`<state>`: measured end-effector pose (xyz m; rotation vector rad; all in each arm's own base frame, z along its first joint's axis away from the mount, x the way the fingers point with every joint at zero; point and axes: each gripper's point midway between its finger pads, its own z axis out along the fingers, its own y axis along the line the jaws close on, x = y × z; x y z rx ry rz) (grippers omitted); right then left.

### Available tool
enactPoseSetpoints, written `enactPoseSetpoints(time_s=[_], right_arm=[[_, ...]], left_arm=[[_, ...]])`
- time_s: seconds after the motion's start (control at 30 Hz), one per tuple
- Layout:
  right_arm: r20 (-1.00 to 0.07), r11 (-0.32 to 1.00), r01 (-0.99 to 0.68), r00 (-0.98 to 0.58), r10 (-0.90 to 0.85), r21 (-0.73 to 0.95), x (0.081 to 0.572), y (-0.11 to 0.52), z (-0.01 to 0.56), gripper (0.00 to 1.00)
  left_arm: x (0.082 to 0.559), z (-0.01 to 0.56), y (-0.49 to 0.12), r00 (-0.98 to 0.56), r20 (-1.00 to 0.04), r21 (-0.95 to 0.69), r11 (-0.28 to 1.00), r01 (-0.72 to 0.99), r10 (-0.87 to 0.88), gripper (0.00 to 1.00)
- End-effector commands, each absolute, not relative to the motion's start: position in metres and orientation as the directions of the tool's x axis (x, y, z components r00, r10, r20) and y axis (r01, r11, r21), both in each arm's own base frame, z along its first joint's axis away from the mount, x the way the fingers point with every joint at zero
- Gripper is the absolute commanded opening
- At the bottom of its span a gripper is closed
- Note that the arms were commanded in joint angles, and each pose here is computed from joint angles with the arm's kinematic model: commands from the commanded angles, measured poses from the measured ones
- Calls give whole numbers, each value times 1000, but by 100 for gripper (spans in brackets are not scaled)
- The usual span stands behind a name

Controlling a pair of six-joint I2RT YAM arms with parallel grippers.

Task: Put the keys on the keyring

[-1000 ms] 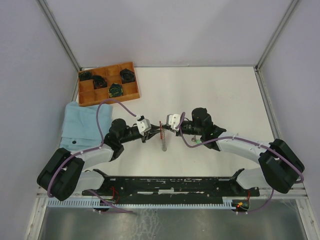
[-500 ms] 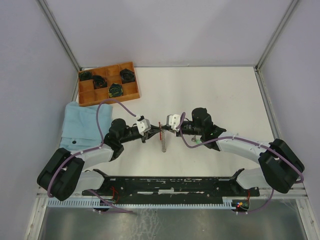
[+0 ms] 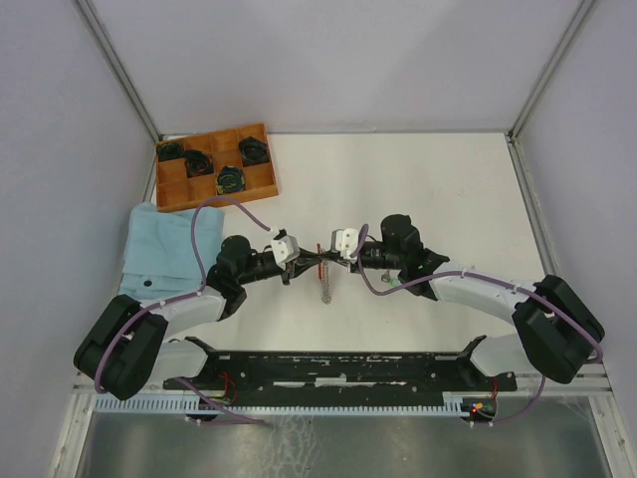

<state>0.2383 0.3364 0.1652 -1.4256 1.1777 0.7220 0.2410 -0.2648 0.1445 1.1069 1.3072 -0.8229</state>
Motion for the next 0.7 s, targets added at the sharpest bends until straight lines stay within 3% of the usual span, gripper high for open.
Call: enactPoseSetpoints(time_s=[0.0, 0.27, 0.67], right_arm=[[-908, 86, -920, 357, -219, -383, 242, 344, 185, 1], [-907, 90, -918, 359, -222, -385, 242, 342, 185, 1], [-912, 108, -917, 361, -193, -385, 239, 341, 193, 1]], left_arm=[[244, 174, -272, 184, -981, 192, 283, 940, 54, 21], [245, 171, -273, 168, -984, 179, 274, 945, 64, 6], [247, 168, -274, 148, -986, 163, 278, 947, 73, 17]])
